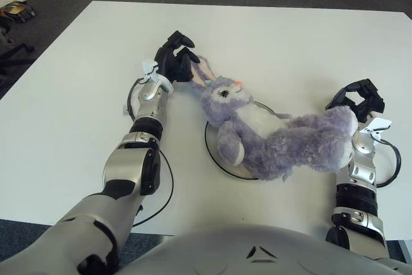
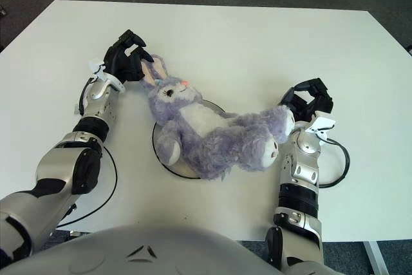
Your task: Put the doll into the plate.
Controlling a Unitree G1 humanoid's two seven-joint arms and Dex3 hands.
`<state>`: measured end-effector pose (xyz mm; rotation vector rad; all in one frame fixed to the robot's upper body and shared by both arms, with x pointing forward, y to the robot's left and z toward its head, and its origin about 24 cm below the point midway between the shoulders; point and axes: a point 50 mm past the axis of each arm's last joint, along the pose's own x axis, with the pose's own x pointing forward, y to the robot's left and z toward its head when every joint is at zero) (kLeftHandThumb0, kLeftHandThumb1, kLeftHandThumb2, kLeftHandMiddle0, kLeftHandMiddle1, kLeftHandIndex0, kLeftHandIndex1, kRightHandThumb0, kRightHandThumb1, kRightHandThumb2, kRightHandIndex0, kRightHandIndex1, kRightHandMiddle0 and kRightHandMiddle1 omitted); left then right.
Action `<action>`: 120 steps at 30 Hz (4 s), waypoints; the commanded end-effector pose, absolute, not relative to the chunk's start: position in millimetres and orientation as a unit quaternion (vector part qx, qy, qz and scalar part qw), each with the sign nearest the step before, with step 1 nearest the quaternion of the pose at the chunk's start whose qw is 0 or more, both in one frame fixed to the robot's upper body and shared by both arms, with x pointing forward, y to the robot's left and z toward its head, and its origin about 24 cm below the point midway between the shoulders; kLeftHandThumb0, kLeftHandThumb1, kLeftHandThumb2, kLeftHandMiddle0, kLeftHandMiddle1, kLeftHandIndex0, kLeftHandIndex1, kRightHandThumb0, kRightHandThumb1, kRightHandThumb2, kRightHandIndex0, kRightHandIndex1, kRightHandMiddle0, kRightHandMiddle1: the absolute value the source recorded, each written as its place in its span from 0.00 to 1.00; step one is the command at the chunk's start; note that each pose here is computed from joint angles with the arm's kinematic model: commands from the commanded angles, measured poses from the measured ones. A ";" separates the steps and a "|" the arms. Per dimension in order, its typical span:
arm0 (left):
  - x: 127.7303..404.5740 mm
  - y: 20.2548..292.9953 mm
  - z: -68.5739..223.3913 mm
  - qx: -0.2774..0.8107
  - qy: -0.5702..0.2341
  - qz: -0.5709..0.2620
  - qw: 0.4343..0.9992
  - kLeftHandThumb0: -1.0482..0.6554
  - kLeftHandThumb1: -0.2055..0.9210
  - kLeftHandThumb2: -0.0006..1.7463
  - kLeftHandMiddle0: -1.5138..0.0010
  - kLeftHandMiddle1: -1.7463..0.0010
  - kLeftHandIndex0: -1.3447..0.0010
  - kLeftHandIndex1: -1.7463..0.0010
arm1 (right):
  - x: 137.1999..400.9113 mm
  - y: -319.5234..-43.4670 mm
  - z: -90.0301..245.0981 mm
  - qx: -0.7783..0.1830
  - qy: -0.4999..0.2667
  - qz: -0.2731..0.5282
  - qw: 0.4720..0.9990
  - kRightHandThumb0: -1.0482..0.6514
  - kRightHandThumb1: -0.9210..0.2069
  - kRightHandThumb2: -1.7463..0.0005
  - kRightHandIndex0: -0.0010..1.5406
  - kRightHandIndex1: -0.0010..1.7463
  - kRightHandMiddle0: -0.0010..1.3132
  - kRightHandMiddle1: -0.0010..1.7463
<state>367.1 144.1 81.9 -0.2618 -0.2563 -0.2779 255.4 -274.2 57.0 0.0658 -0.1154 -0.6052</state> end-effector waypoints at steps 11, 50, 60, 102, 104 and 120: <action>370.9 142.7 84.7 -0.243 -0.124 -0.115 0.955 0.61 0.27 0.90 0.56 0.00 0.51 0.00 | 244.4 -274.5 34.7 0.035 -0.011 -0.286 0.958 0.31 0.62 0.17 0.90 1.00 0.53 1.00; 345.0 152.3 61.4 -0.090 -0.123 -0.034 0.988 0.61 0.11 1.00 0.39 0.00 0.47 0.04 | 256.4 -260.2 37.5 0.027 -0.007 -0.246 0.969 0.31 0.60 0.19 0.90 1.00 0.52 1.00; 327.2 158.0 87.0 -0.037 -0.204 0.001 0.978 0.61 0.12 1.00 0.40 0.00 0.49 0.02 | 259.4 -254.3 38.9 0.017 -0.014 -0.225 0.974 0.31 0.61 0.18 0.90 1.00 0.52 1.00; 289.2 167.9 71.8 -0.110 -0.233 0.099 0.961 0.61 0.12 1.00 0.40 0.00 0.49 0.02 | 257.0 -248.4 45.3 0.036 -0.019 -0.214 0.976 0.30 0.64 0.16 0.88 1.00 0.55 1.00; 288.6 168.2 70.4 -0.106 -0.230 0.101 0.962 0.61 0.12 1.00 0.40 0.00 0.49 0.02 | 256.8 -248.8 45.4 0.035 -0.019 -0.215 0.976 0.30 0.65 0.16 0.88 1.00 0.55 1.00; 283.8 169.7 61.0 -0.077 -0.217 0.067 0.971 0.31 0.35 0.85 0.08 0.00 0.47 0.00 | 254.9 -248.9 48.1 0.034 -0.018 -0.211 0.977 0.30 0.65 0.15 0.88 1.00 0.56 1.00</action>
